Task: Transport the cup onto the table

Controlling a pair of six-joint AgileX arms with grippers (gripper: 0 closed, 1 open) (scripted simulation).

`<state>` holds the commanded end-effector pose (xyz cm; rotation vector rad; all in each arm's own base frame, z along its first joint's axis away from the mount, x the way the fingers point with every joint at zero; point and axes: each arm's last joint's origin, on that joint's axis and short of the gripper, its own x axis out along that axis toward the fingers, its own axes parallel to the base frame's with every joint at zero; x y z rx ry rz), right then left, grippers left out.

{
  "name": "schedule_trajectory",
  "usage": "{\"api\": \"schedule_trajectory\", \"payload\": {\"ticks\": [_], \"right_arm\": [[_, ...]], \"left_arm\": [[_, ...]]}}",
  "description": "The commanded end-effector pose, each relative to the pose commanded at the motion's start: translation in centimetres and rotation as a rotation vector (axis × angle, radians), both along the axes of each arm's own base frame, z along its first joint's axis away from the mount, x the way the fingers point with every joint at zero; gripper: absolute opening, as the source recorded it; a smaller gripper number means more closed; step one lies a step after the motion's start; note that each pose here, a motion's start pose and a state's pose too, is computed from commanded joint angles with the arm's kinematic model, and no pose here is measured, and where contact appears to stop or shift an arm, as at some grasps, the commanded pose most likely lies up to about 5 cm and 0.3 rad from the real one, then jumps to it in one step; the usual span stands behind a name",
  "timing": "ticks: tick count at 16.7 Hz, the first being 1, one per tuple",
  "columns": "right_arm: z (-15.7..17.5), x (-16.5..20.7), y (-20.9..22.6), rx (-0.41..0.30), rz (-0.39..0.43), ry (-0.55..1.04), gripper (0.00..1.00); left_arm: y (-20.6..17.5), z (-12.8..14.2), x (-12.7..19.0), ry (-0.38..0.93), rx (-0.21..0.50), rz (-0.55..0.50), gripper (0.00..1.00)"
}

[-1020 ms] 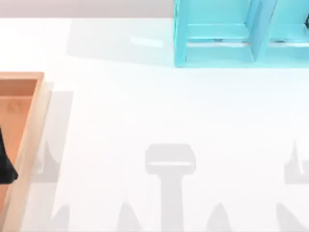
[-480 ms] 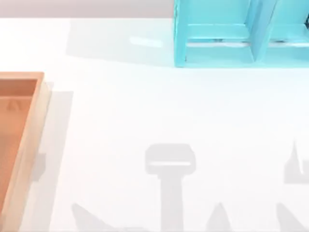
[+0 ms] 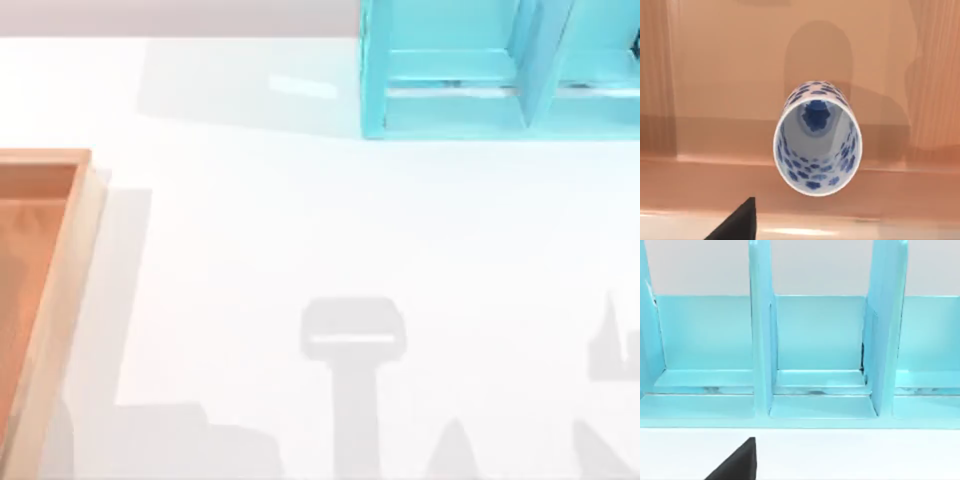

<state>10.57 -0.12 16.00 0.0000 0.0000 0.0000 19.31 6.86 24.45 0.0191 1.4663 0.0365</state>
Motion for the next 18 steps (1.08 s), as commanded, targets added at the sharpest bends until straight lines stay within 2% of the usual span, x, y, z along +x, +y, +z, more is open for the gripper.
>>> {"api": "schedule_trajectory", "payload": {"ticks": [3, 10, 18], "right_arm": [[0.0, 0.0, 0.0, 0.0, 0.0, 0.0, 1.0], [0.0, 0.0, 0.0, 0.0, 0.0, 0.0, 1.0], [0.0, 0.0, 0.0, 0.0, 0.0, 0.0, 1.0]], "left_arm": [[1.0, 0.3, 1.0, 0.091, -0.031, 0.002, 1.0], [1.0, -0.1, 1.1, 0.101, -0.034, 0.001, 1.0], [1.2, -8.0, 1.5, 0.089, -0.031, 0.002, 1.0]]}}
